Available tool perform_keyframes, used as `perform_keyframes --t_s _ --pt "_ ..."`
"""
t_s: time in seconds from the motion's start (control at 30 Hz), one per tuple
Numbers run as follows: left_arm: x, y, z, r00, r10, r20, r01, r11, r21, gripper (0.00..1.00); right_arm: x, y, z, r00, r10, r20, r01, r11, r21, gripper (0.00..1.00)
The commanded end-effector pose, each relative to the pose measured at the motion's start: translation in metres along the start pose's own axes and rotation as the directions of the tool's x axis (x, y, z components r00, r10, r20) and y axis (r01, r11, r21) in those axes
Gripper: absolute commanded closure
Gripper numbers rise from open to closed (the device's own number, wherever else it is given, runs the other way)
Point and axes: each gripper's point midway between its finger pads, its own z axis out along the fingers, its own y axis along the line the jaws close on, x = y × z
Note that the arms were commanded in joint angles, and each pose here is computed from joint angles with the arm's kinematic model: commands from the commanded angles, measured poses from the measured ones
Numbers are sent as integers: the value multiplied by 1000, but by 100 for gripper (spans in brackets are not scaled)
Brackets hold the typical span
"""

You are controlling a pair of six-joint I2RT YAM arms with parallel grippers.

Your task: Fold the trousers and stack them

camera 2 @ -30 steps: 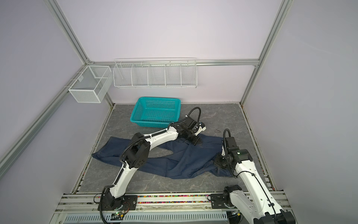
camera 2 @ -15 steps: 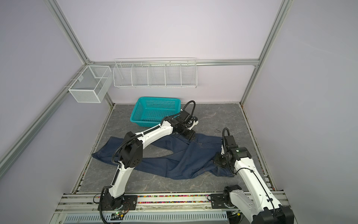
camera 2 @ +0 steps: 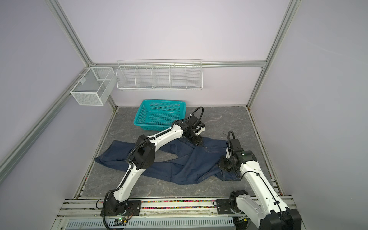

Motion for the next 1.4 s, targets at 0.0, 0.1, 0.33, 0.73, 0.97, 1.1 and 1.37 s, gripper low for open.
perform_keyframes --t_s 0.0,0.1,0.33,0.73,0.97,1.1,1.37 --pt "-6 -5 4 999 -36 6 36 999 29 54 -2 6 3 1000 4 5 -4 1000 -27 94" --pt "-9 -5 9 999 -48 14 48 998 40 72 1 11 5 1000 -18 -2 18 999 -33 94" --pt "-43 -6 -25 986 -42 161 39 999 24 100 -10 18 -3 997 -45 55 47 998 -33 94" --pt "-104 20 -152 852 0 523 122 972 -199 100 -51 9 -59 965 -181 188 158 979 131 91" --pt "-89 17 -123 871 -57 487 137 982 -131 100 -11 -20 -21 996 19 85 -31 989 144 86" --pt "-71 17 -100 900 -82 428 131 988 -87 100 21 -31 3 985 170 31 -172 979 108 87" --pt "-47 12 -72 937 -79 340 106 993 -60 100 27 -63 -34 961 229 152 -261 935 242 69"
